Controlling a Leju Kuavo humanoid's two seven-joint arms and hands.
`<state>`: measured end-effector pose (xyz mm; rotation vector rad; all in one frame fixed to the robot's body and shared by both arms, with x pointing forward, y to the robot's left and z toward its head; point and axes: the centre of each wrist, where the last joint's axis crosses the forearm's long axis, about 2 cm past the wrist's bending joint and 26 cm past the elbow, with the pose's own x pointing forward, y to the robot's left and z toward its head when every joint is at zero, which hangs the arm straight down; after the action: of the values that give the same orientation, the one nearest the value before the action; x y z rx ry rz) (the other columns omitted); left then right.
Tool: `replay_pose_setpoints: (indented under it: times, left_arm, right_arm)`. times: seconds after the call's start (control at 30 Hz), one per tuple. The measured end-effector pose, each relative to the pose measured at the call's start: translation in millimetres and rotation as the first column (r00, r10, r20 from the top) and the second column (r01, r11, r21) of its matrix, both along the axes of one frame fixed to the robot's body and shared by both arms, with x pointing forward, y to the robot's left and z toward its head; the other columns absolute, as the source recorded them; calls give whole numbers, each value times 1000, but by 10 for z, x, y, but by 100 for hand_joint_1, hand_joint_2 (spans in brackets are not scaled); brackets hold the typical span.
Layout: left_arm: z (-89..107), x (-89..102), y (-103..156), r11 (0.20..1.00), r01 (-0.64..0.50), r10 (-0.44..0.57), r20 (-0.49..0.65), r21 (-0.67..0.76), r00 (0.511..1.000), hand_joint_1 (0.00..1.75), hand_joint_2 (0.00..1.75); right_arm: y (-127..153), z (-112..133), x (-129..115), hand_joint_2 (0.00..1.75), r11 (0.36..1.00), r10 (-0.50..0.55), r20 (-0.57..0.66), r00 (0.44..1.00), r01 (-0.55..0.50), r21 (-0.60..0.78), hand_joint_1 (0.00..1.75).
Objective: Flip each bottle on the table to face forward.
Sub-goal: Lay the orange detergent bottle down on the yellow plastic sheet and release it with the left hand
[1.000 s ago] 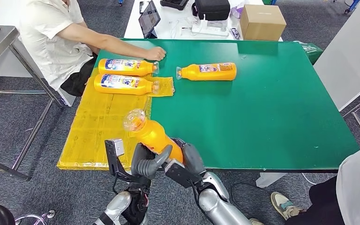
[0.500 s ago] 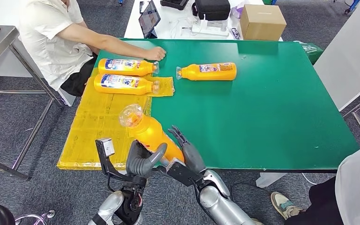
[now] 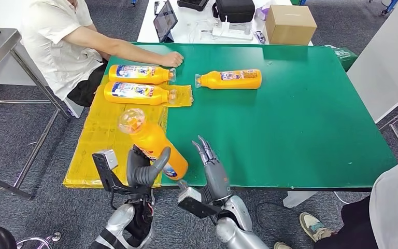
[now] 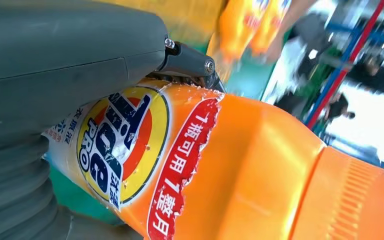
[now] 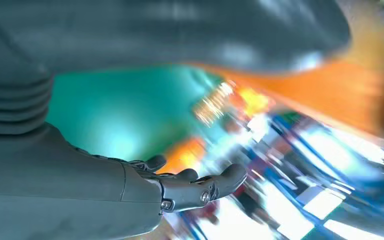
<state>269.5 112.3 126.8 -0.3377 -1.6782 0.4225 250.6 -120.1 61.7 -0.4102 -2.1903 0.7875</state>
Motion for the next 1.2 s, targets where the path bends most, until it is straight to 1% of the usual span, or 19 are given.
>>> replay_pose_setpoints:
  times: [0.07, 0.1, 0.2, 0.3, 0.37, 0.43, 0.6, 0.67, 0.73, 0.77, 0.83, 0.9, 0.97, 1.03, 1.1, 1.2]
  left_arm:
    - [-23, 51, 121, 999, -34, 35, -4, 23, 999, 175, 175]
    - [-34, 75, 185, 998, -53, 53, -6, 32, 999, 175, 175]
    - [-60, 137, 358, 993, -106, 106, -7, 50, 994, 175, 175]
    - [-67, 172, 457, 984, -150, 150, 8, 92, 989, 175, 175]
    - [-48, 214, 525, 955, -219, 211, 61, 199, 976, 175, 175]
    - [-16, 272, 596, 910, -289, 262, 127, 298, 957, 175, 175]
    - [-1, 350, 679, 868, -337, 294, 168, 365, 941, 175, 175]
    - [8, 413, 714, 820, -359, 295, 209, 446, 932, 175, 175]
    - [21, 517, 754, 728, -375, 269, 264, 574, 926, 175, 175]
    - [22, 579, 768, 672, -372, 248, 278, 641, 928, 175, 175]
    - [2, 709, 771, 553, -333, 198, 267, 764, 943, 175, 175]
    - [-43, 827, 756, 428, -254, 141, 213, 868, 967, 175, 175]
    - [-103, 913, 740, 323, -149, 84, 129, 935, 988, 175, 175]
    - [-147, 981, 724, 247, -48, 39, 40, 968, 998, 169, 175]
    - [-142, 1062, 713, 192, 23, 15, -27, 981, 1000, 155, 175]
    - [-105, 1178, 725, 147, 86, 9, -88, 985, 996, 140, 175]
  right_arm:
    - [-41, 130, -46, 0, 999, -13, 144, 990, 20, -48, 0]
    - [-89, 213, -52, 0, 997, -45, 194, 980, 55, -47, 0]
    - [-309, 430, -34, 0, 982, -183, 276, 944, 188, 8, 0]
    - [-461, 552, -59, 0, 962, -270, 311, 911, 268, 50, 0]
    - [-542, 650, -84, 0, 948, -318, 335, 887, 308, 84, 0]
    - [-626, 750, -96, 0, 932, -361, 361, 860, 343, 115, 0]
    - [-736, 865, -126, 0, 911, -411, 390, 824, 383, 150, 0]
    - [-761, 894, -130, 0, 904, -426, 390, 816, 391, 170, 0]
    - [-767, 912, -127, 0, 900, -435, 388, 812, 393, 187, 0]
    - [-764, 919, -123, 0, 899, -437, 387, 812, 392, 193, 0]
    - [-749, 933, -109, 0, 899, -437, 386, 812, 386, 205, 0]
    - [-723, 946, -86, 0, 901, -433, 383, 816, 375, 219, 0]
    - [-688, 940, -66, 0, 902, -427, 372, 824, 362, 234, 0]
    - [-654, 909, -53, 0, 904, -420, 352, 837, 350, 246, 0]
    - [-620, 871, -37, 0, 906, -411, 332, 849, 339, 253, 0]
    - [-568, 815, -9, 0, 912, -392, 307, 867, 321, 255, 0]
